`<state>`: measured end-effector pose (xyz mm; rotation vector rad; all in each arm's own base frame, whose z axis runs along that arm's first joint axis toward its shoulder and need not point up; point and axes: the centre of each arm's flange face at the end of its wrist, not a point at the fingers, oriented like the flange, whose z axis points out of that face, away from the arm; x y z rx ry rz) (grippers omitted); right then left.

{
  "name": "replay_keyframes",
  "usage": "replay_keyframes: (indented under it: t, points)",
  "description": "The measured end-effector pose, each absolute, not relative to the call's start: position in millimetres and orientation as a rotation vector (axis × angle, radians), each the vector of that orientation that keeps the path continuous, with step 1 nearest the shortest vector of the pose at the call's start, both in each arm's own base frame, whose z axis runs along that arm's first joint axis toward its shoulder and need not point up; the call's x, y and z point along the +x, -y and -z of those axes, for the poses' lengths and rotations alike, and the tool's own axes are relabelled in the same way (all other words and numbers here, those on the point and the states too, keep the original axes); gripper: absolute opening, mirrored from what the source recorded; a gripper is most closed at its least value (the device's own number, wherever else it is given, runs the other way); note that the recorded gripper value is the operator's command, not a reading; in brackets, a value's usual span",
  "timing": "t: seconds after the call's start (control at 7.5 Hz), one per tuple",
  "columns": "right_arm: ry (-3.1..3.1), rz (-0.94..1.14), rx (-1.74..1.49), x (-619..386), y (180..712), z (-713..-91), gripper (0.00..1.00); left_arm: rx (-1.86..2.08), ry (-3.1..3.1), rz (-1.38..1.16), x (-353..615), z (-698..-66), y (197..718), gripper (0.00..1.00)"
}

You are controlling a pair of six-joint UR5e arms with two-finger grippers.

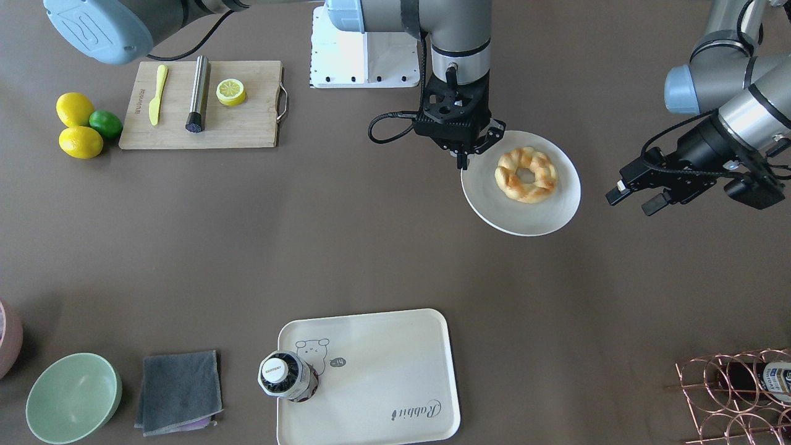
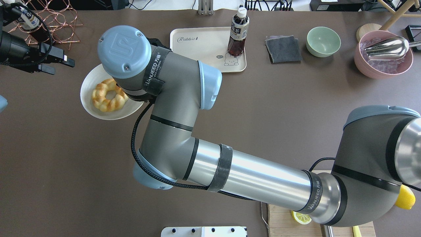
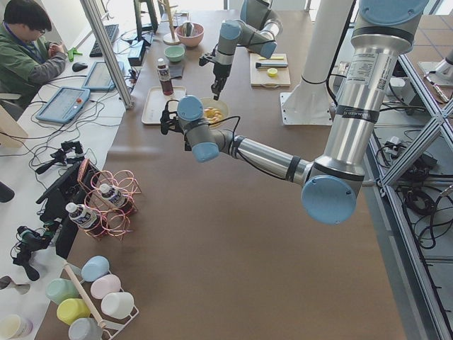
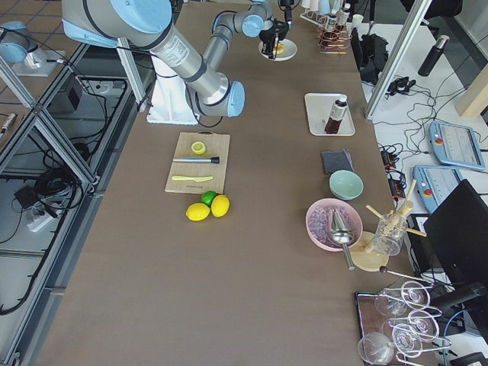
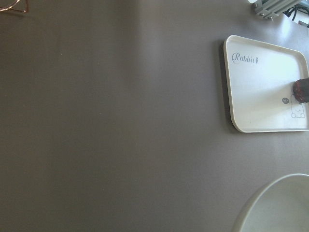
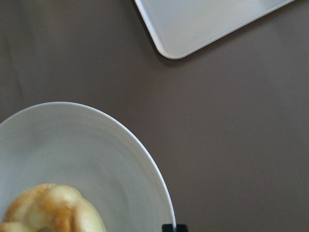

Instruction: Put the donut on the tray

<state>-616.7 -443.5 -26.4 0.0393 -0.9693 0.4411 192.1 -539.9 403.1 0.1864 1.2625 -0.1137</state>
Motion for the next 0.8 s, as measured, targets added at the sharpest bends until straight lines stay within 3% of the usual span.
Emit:
replay_keyframes:
  t: [0.27, 0.53, 0.8]
  points:
    - [0.959, -0.458, 0.046, -623, 454, 42, 0.00, 0.177, -1.272, 0.110, 205, -394, 532, 0.87]
    - [0.957, -0.469, 0.050, -622, 461, 45, 0.00, 0.167, -1.278, 0.088, 218, -390, 525, 0.73]
    - [0.958, -0.473, 0.050, -622, 462, 45, 0.00, 0.158, -1.286, 0.058, 231, -385, 516, 0.33]
